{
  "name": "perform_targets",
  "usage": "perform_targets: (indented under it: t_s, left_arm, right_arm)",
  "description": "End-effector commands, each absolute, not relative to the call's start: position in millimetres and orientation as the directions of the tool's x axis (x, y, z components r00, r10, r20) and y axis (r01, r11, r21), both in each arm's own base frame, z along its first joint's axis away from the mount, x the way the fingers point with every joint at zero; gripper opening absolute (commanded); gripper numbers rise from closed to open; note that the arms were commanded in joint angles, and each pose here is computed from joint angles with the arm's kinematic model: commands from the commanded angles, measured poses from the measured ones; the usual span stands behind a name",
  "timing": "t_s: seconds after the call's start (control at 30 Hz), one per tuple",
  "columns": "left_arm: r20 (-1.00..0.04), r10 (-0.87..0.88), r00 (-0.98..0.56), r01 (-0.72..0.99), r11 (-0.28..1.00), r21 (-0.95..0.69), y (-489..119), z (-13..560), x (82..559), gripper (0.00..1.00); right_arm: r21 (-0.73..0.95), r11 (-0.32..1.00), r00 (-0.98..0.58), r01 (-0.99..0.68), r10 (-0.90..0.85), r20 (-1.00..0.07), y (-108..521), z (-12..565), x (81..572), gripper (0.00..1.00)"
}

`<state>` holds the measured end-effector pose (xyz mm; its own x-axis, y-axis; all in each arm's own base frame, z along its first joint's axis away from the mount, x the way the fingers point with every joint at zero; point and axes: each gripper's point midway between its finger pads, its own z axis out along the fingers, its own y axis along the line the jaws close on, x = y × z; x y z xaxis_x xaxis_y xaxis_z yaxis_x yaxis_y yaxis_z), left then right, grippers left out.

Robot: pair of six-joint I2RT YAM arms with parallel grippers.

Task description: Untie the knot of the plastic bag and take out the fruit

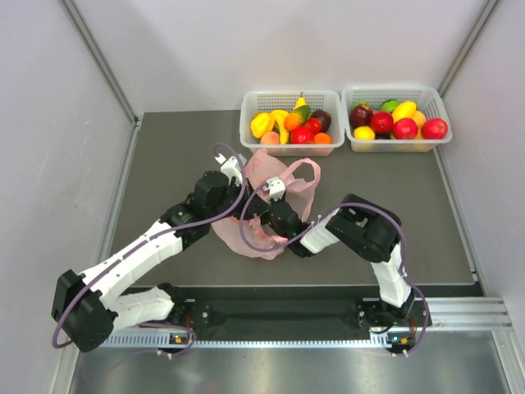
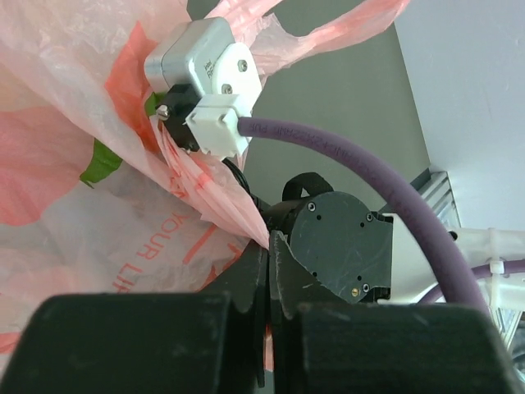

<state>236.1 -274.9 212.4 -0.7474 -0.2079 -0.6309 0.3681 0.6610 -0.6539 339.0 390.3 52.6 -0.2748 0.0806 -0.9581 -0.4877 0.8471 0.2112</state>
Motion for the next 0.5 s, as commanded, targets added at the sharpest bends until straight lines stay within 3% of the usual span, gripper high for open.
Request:
perform_targets:
  t_s: [0.0,0.03,0.1,0.13,0.23,0.47]
  left_arm:
    - [-0.631,-0.191,-0.751,0.443,0.563,-0.698,-292,232,222,0.0]
    - [-0.631,-0.191,-0.752,0.442,0.564,-0.698,-292,232,222,0.0]
    - [-0.637,-0.19,-0.747,0.449,0.562,-0.695,-291,234,221,0.0]
    - [-0.638,-0.191,-0.746,0.443,0.572,-0.69,-290,232,222,0.0]
    - [-0.648,-0.192,-0.737,0.445,0.585,-0.679,-287,232,223,0.0]
    - [-0.665,-0.174,-0.727,0.422,0.65,-0.632,-273,221,225,0.0]
  right_arm:
    - [0.256,0.832,-0.281,-0.493,0.126,-0.951,394,54,356,0.78]
    - [0.262,0.831,-0.284,-0.491,0.132,-0.95,393,53,356,0.65]
    - [0.272,0.825,-0.28,-0.495,0.144,-0.949,389,56,354,0.51]
    - [0.275,0.822,-0.271,-0.499,0.153,-0.95,387,59,351,0.36]
    - [0.288,0.818,-0.241,-0.498,0.188,-0.952,370,71,341,0.14]
    - [0.292,0.814,-0.218,-0.503,0.207,-0.954,323,90,302,0.02]
